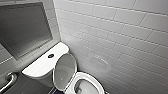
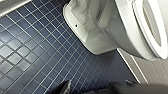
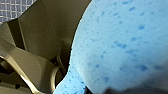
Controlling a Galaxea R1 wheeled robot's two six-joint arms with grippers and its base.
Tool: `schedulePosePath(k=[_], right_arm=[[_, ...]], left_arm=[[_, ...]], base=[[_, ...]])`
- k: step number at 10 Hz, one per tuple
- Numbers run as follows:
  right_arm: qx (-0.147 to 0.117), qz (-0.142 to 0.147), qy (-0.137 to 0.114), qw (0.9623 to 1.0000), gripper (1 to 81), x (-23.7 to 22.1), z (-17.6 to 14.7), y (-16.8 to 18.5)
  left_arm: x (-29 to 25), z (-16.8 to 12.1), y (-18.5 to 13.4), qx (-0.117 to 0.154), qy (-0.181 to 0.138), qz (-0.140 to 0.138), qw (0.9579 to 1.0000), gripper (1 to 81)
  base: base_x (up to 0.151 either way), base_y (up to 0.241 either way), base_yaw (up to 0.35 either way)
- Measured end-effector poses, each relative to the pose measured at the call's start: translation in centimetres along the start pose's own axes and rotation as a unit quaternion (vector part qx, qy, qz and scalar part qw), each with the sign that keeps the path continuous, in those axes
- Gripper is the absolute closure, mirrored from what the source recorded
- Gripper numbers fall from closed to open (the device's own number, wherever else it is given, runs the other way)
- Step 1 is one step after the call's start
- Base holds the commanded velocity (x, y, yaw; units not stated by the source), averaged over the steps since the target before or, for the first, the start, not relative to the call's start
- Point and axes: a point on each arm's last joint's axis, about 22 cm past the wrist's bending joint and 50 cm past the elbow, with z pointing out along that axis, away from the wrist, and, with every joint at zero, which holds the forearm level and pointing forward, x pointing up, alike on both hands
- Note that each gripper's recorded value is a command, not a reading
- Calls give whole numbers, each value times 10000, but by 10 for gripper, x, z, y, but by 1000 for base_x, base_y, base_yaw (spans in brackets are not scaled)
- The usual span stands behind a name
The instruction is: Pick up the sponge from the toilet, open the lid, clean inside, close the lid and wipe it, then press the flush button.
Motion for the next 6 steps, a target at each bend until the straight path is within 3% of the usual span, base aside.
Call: schedulePosePath(k=[2, 3, 6], right_arm=[[91, -12, 63, 9999, 811, 9, 5, -13], [110, -11, 72, 9999, 811, 9, 6, -16], [87, 5, 40, 10000, 811, 3, -2, -15]], left_arm=[[-33, -2, -29, 432, -365, 394, 9976, 10], [-51, 4, -30, 491, -584, 593, 9953, 10], [-137, 31, 5, 151, -1403, 953, 9854, 10]], base=[[0, 0, 0], [0, 0, 0], [0, 0, 0]])
